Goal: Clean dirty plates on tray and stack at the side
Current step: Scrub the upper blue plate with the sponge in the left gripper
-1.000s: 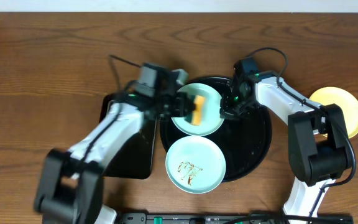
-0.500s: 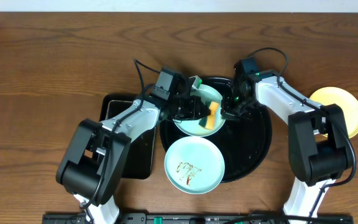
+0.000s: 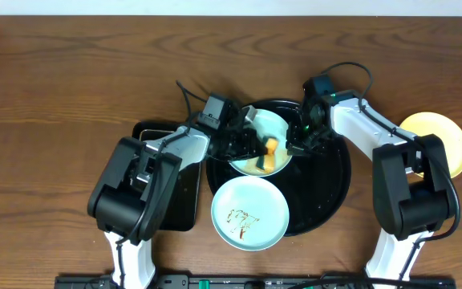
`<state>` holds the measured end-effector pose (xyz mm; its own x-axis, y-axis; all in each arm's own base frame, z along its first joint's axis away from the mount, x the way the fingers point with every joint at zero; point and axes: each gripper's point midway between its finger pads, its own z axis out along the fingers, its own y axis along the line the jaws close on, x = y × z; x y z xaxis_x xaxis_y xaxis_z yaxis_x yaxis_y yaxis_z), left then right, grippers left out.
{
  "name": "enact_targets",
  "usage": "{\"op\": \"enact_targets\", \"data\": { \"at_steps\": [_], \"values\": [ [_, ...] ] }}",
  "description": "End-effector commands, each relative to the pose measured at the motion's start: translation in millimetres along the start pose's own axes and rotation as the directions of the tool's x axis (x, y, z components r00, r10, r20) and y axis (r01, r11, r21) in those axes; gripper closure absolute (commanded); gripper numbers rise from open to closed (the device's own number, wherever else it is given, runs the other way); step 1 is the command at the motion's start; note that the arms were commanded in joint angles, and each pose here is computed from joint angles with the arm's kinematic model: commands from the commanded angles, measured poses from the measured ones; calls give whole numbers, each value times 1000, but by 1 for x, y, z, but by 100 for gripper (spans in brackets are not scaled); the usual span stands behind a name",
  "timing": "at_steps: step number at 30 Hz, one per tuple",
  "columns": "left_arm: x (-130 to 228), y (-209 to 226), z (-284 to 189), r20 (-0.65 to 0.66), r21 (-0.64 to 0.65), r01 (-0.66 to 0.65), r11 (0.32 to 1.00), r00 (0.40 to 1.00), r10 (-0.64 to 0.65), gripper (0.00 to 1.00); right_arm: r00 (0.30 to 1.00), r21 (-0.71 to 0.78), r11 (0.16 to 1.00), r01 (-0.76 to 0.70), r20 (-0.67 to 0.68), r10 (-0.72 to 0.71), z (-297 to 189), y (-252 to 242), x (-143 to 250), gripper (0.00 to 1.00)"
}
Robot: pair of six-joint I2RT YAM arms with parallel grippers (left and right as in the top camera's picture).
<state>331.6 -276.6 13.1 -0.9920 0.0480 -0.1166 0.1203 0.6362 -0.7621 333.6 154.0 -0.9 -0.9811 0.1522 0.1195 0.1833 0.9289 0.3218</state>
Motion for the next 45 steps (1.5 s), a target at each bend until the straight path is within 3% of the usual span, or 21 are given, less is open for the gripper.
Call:
{"op": "enact_targets", "data": {
  "at_steps": [1,8,17,21,27,35,45],
  "values": [
    [-14,49,-13,70,-167,78,983,995,-67,93,999,255,966,-31,-16,37,19,-64,8,99],
    [-18,101,-49,89,-358,127,925,991,-102,93,999,254,967,-32,-14,36,19,-64,7,99],
    [-35,118,-73,110,-526,90,846,993,-37,93,999,254,967,-31,-14,36,19,-64,7,99],
    [-44,96,-71,81,-509,38,860,997,4,93,999,254,967,-31,-14,36,19,-64,7,99],
    [-41,30,-56,37,-354,-87,931,994,107,92,999,254,967,-31,-15,36,19,-64,7,99],
    [-32,-36,-63,53,-301,-212,930,970,239,93,999,254,967,-31,-15,36,19,-64,7,99],
    [-15,-58,-55,23,-212,-169,963,984,178,93,999,254,967,-27,-15,32,19,-64,7,99]
  ]
}}
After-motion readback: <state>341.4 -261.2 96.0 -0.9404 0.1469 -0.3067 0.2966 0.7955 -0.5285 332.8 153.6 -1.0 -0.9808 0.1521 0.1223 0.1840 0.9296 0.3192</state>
